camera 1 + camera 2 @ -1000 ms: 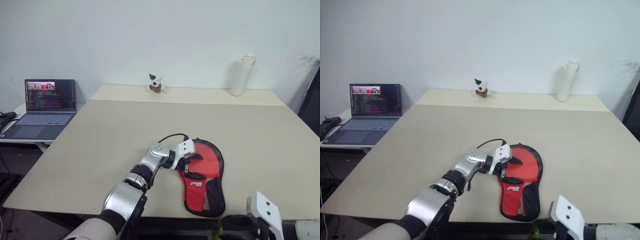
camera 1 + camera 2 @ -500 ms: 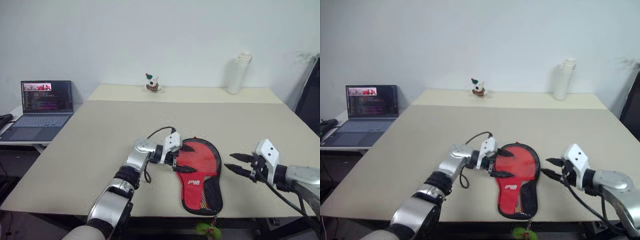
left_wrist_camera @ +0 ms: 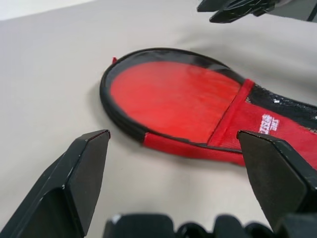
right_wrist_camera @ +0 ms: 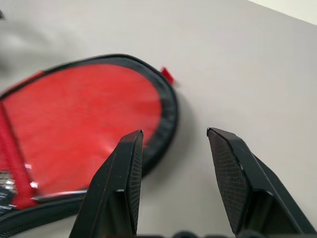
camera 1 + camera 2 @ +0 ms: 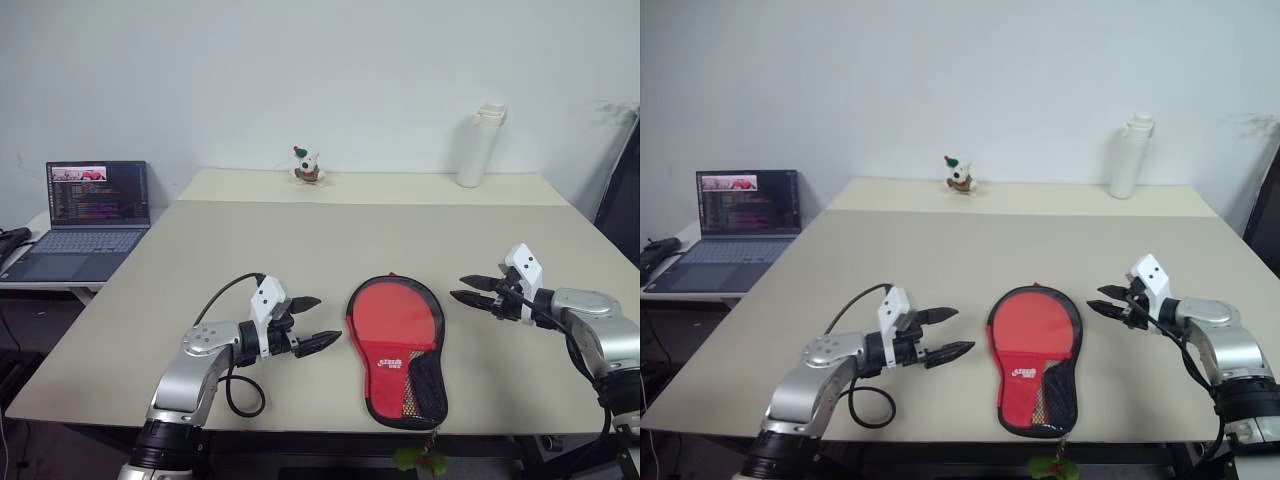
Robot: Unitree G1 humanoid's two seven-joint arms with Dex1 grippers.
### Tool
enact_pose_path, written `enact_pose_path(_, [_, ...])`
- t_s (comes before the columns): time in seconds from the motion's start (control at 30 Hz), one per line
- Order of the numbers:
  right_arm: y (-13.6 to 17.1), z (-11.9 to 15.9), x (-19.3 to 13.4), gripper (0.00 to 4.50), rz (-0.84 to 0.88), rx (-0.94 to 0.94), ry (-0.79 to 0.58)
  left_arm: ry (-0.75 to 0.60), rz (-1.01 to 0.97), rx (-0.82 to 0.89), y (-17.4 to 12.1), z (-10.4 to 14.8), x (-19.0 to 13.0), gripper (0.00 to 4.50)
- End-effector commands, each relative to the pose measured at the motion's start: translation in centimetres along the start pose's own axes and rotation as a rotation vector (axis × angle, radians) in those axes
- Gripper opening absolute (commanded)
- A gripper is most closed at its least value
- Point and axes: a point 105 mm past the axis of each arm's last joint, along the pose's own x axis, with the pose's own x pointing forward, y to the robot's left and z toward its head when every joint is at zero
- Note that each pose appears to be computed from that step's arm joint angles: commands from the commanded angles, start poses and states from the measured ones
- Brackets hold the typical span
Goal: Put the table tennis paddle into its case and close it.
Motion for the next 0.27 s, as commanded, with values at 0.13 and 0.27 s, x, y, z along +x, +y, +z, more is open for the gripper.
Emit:
enact_pose_path(0.13, [-1.4,1.51,-1.88,2.22,-0.063,-0.064,-0.041,-0.038,0.034,0.041,0.81,1.16,0.48,4.5])
enact_pose_path(0.27, [-1.33,1.19,-2.35,2.22,-0.08,-0.068,-0.017,-0.042,0.042,0.043,1.12,1.06,1.19,4.5])
